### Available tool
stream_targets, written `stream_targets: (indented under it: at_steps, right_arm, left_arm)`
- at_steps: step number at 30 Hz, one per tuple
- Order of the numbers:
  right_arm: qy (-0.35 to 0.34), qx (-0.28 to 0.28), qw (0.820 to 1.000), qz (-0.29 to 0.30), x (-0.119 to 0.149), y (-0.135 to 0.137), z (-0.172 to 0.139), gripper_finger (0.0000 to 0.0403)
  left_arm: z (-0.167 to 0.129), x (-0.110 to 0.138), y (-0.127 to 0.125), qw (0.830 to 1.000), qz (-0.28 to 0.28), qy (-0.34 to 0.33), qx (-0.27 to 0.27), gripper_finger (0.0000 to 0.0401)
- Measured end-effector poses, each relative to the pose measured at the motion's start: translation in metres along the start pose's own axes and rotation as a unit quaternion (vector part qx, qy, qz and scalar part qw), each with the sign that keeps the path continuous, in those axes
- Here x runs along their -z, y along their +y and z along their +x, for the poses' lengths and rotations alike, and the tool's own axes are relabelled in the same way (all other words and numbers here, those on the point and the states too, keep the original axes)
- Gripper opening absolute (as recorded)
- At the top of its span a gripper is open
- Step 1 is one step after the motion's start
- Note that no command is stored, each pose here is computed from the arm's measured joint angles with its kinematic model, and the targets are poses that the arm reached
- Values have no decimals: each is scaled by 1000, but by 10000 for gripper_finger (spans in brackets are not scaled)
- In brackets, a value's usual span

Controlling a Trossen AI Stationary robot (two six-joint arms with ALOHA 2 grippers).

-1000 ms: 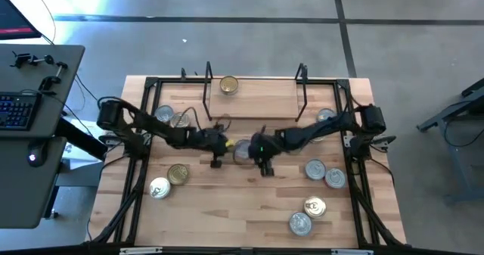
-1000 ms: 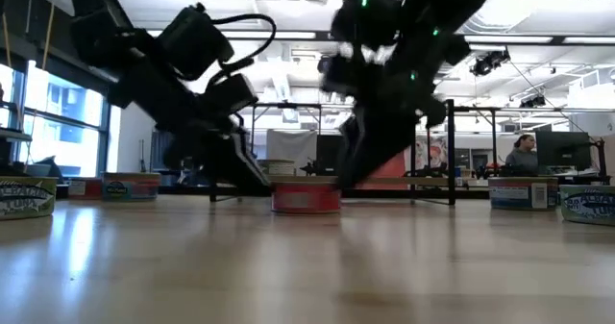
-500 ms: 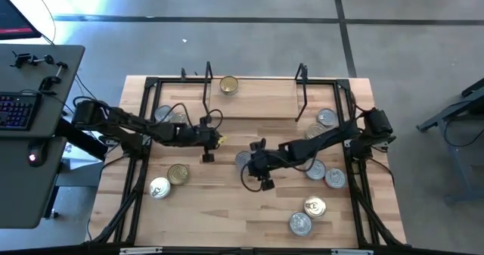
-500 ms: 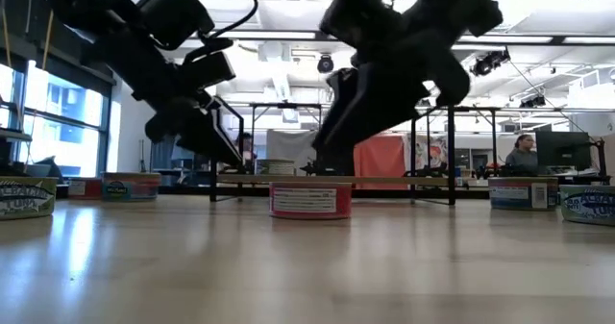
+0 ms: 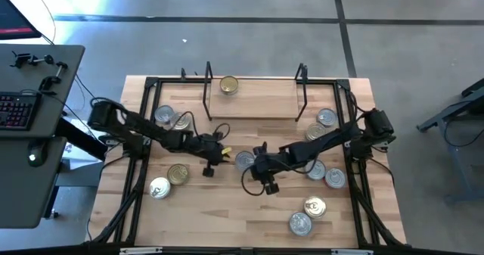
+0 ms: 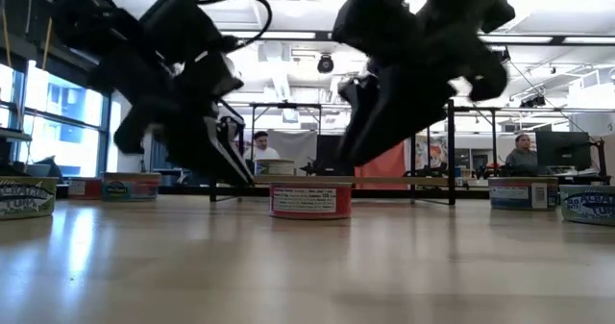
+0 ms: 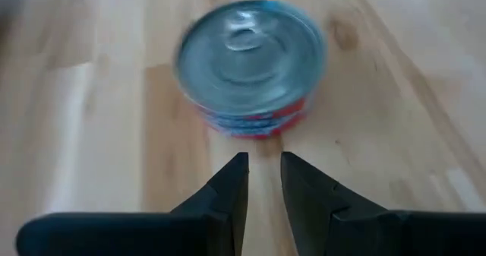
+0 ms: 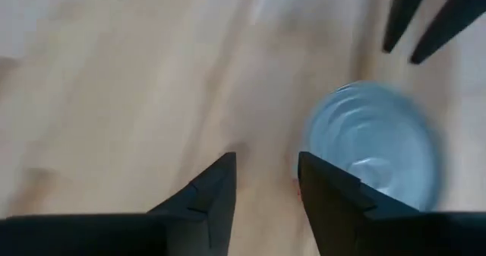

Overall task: Stack canned seafood by type on shelf
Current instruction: Put the red tuna can on the shelf

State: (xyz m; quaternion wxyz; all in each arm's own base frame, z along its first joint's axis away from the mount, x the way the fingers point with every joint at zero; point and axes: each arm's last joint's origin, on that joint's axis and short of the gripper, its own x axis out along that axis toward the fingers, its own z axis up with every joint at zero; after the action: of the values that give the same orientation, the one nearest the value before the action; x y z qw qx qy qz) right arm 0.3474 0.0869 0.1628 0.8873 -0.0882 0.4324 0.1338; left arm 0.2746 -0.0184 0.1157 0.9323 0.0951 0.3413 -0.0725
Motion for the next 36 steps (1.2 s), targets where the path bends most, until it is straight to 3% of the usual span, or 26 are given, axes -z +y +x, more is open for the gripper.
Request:
stream_targets:
  at_steps: [2, 6, 13, 18, 22, 26, 28, 36]
  right_arm:
    - [17, -33, 999, 25, 5, -1, 3, 124]
    - [44, -13, 998, 44, 13, -10, 12, 113]
    - [85, 138, 983, 83, 21, -42, -4, 101]
    - [87, 209, 967, 119, 19, -51, -28, 100]
    - [22, 158, 981, 114, 5, -44, -33, 100]
    - [-86, 118, 985, 96, -5, -31, -12, 104]
    - [-117, 118, 982, 94, -5, -27, -1, 114]
    - [-94, 195, 972, 93, 15, -19, 46, 171]
  left_arm:
    - [9, 3, -1, 1000, 10, -9, -5, 71]
    - [22, 7, 0, 999, 29, -20, -10, 71]
    - [19, -7, -19, 998, 62, -28, 15, 71]
    - [-1, -19, -29, 996, 78, -18, -37, 71]
    - [-14, -21, -28, 994, 78, 4, -72, 71]
    - [-17, -16, -25, 994, 62, 7, -87, 71]
    - [-16, -12, -25, 995, 51, 14, -88, 71]
    - [-11, -5, -25, 996, 20, 25, -88, 71]
